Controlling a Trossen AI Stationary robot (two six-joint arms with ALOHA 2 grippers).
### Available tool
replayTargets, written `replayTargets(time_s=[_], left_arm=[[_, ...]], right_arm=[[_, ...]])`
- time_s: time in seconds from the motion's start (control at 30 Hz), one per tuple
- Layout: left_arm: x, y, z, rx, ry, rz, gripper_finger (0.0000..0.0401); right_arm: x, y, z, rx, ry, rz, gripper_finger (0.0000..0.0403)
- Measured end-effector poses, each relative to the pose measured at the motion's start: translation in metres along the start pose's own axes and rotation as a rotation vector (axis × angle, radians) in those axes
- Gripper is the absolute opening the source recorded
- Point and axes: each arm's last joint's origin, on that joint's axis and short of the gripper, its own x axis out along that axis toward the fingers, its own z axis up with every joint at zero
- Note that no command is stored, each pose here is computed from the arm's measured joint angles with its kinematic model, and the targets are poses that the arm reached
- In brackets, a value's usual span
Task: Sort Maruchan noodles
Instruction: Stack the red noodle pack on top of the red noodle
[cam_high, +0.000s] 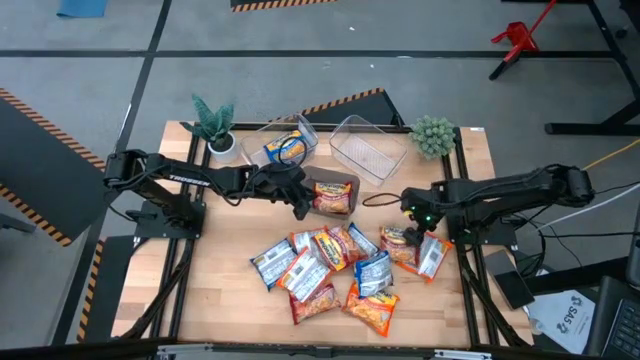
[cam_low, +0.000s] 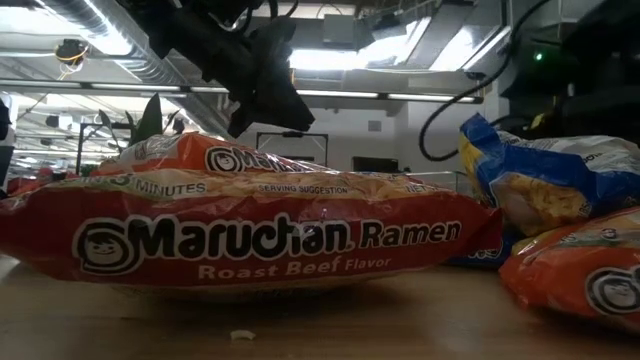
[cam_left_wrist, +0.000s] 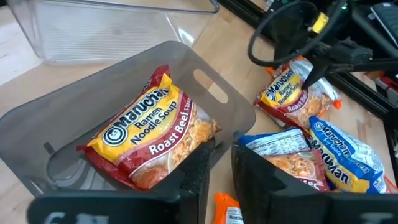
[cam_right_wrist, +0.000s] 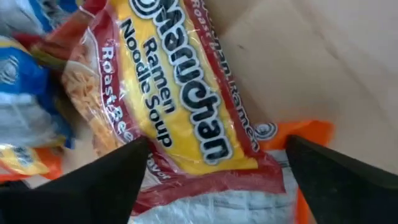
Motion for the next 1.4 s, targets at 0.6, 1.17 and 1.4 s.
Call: replayTargets(time_s=[0.6, 1.17, 1.4], left_arm=[[0.000, 0.001, 0.000, -0.002, -0.013, 0.023, 0.0062], [0.000, 0.002, 0.001, -0.001, -0.030, 0.054, 0.0058], [0.000, 0.002, 0.001, -0.002, -0.030, 0.053, 0.0058]], right_arm=[[0.020, 0.005, 0.015, -0.106, 0.041, 0.134, 0.0388], [0.032, 0.008, 0.020, -0.163, 0.096, 0.222, 0.0142], [0.026, 0.015, 0.026, -0.159, 0.076, 0.203, 0.0113]])
